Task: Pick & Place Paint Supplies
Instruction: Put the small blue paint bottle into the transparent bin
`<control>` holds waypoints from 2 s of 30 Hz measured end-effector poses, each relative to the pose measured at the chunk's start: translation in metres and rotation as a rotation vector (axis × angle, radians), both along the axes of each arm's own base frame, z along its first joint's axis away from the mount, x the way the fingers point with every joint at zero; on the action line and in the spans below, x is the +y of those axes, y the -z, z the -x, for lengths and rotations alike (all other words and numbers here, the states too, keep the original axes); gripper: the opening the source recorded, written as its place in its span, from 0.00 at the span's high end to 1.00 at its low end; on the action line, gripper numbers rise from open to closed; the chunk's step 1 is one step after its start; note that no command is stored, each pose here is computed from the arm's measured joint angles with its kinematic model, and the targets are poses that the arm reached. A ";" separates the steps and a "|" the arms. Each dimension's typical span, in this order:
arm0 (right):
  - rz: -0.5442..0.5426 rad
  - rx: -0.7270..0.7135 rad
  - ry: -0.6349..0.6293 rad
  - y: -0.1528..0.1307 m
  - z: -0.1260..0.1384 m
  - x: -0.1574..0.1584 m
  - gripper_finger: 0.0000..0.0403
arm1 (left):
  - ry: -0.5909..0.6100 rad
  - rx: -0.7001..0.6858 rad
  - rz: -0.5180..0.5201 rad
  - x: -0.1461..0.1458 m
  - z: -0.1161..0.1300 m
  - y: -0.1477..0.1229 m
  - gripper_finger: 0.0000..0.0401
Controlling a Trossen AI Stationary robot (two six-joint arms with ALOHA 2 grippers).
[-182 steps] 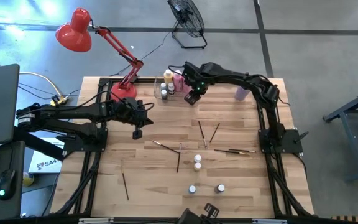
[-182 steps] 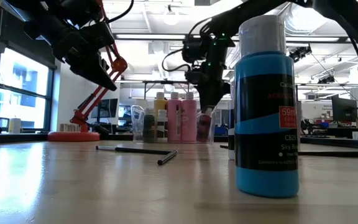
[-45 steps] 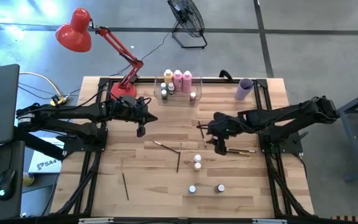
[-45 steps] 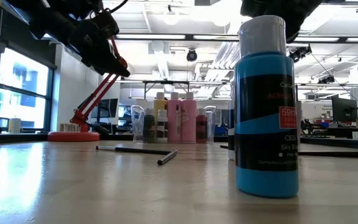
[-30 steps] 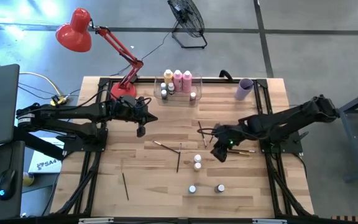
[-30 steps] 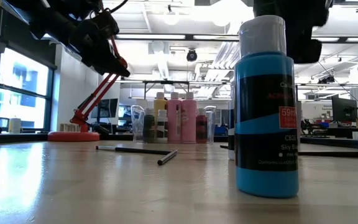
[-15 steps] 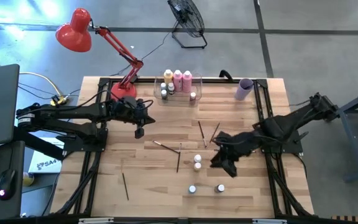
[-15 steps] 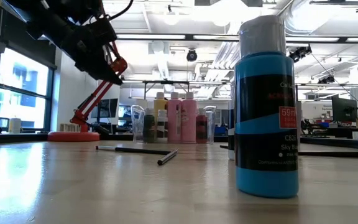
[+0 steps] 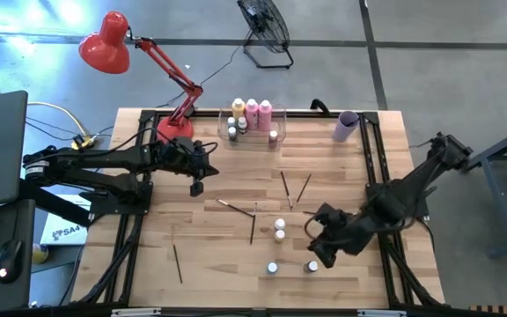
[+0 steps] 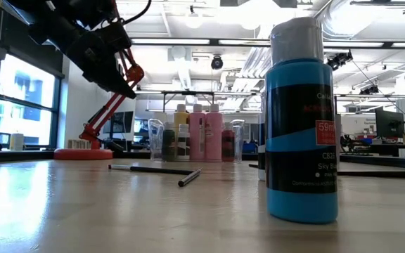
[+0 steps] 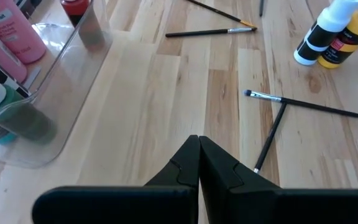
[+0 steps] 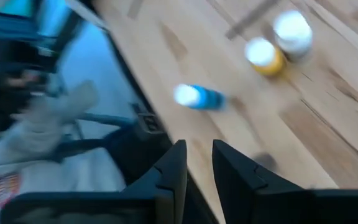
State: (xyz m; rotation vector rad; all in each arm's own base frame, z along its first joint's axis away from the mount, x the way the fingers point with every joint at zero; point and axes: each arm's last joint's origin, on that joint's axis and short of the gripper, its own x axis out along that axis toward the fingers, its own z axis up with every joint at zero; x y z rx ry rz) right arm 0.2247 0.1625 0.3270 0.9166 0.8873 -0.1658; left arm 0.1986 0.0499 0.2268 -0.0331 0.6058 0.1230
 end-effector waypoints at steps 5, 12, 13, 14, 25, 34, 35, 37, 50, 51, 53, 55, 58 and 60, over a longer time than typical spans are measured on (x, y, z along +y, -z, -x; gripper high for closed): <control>0.046 0.146 -0.014 0.023 -0.004 0.010 0.86 | -0.004 -0.002 0.006 0.000 0.000 0.000 1.00; 0.027 0.329 -0.124 0.047 -0.009 0.020 0.87 | -0.004 -0.002 0.007 0.000 0.000 0.000 1.00; 0.038 0.335 -0.128 0.050 -0.010 0.021 0.87 | -0.004 -0.002 0.007 0.000 0.000 0.000 1.00; 0.051 0.341 -0.131 0.053 -0.012 0.021 0.87 | -0.004 -0.002 0.007 0.000 0.000 0.000 1.00; 0.076 0.418 -0.086 0.075 -0.026 0.021 0.72 | -0.004 -0.002 0.007 0.000 0.000 0.000 1.00; 0.036 0.455 -0.092 0.079 -0.028 0.025 0.51 | -0.004 -0.002 0.007 0.000 0.000 0.000 1.00; 0.036 0.456 -0.094 0.079 -0.028 0.025 0.50 | -0.004 -0.002 0.007 0.000 0.000 0.000 1.00; 0.036 0.455 -0.094 0.079 -0.028 0.025 0.47 | -0.004 -0.002 0.008 0.000 0.000 0.000 1.00; 0.035 0.433 -0.092 0.078 -0.028 0.027 0.46 | -0.003 -0.002 0.008 0.000 0.000 0.000 1.00; 0.035 0.428 -0.093 0.078 -0.028 0.028 0.46 | -0.004 -0.002 0.008 0.000 0.000 0.000 1.00; 0.043 0.414 -0.091 0.078 -0.028 0.028 0.46 | -0.004 -0.002 0.008 0.000 0.000 0.000 1.00; 0.063 0.402 -0.088 0.078 -0.027 0.029 0.46 | -0.004 -0.002 0.008 0.000 0.000 0.000 1.00; 0.075 0.393 -0.095 0.078 -0.025 0.032 0.46 | -0.004 -0.002 0.008 0.000 0.000 0.000 1.00; 0.092 0.382 -0.094 0.078 -0.023 0.034 0.46 | -0.004 -0.002 0.008 0.000 0.000 0.000 1.00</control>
